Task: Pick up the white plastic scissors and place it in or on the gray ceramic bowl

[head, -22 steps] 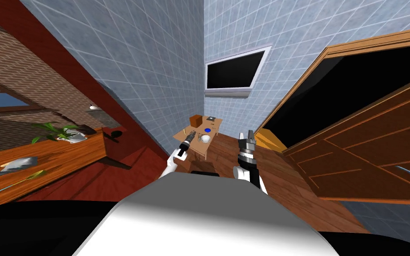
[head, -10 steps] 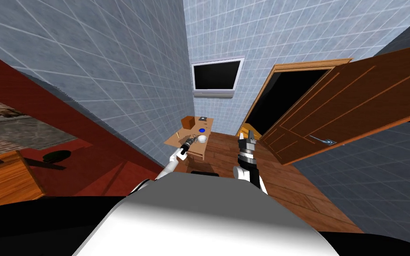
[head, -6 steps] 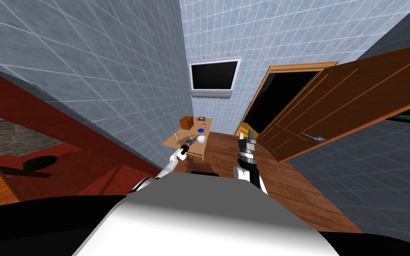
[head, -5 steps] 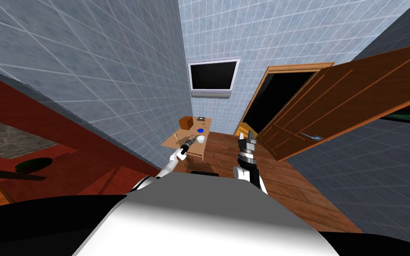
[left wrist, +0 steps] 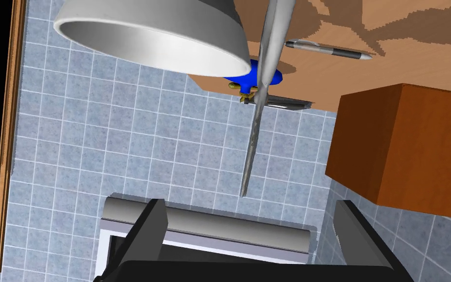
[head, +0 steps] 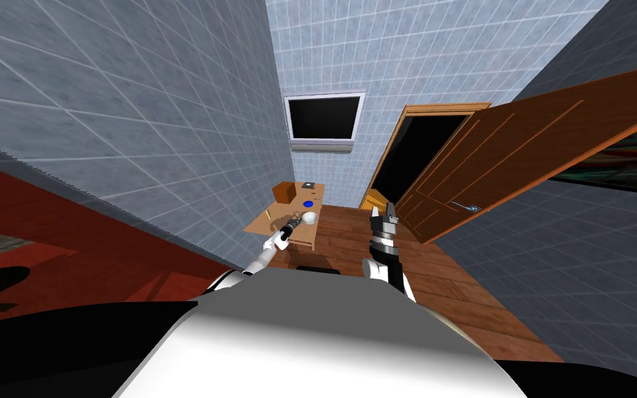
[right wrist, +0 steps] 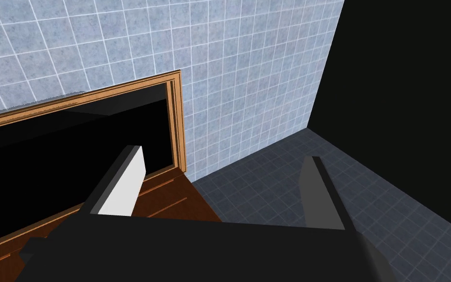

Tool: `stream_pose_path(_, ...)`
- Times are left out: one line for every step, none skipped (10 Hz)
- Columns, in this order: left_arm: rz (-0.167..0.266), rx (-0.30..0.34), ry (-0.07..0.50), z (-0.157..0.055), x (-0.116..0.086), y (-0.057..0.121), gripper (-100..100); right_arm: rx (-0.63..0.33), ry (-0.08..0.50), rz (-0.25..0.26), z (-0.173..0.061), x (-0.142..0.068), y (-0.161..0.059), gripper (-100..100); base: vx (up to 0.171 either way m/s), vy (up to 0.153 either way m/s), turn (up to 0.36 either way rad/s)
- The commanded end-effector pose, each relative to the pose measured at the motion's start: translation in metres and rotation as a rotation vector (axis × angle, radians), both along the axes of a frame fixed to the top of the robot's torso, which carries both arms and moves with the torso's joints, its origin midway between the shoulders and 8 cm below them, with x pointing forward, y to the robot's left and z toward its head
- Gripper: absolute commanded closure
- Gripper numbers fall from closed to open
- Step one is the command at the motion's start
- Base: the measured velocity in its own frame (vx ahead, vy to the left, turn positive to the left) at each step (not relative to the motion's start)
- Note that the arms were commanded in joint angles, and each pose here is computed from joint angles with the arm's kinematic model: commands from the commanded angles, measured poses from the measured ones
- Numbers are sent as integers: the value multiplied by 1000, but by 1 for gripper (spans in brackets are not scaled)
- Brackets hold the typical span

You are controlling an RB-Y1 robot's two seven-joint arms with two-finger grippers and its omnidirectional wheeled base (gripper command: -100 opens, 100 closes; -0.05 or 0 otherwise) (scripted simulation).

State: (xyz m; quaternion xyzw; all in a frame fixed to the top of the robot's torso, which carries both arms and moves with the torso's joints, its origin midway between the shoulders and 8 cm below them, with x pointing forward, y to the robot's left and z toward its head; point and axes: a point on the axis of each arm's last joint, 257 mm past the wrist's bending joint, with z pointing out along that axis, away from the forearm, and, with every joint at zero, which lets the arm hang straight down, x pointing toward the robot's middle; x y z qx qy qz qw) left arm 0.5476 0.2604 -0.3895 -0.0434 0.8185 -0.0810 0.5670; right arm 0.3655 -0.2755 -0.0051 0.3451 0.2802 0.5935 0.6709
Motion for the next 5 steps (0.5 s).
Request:
stream_pose_path(-4, 38, 24, -12, -2, 7, -100, 0, 0, 0, 0, 0, 0, 0, 27, 7, -149)
stream_pose_path(-8, 70, 39, -19, -3, 12, -100, 0, 0, 0, 0, 0, 0, 0, 62, 24, -197)
stream_pose_path(-10, 101, 61, -28, -5, 19, -100, 0, 0, 0, 0, 0, 0, 0, 87, 27, -168)
stream_pose_path(-12, 128, 84, -38, -9, 26, -100, 0, 0, 0, 0, 0, 0, 0, 101, 22, -151)
stream_pose_path(-9, 129, 93, -41, -11, 27, -100, 0, 0, 0, 0, 0, 0, 0, 63, 14, -43)
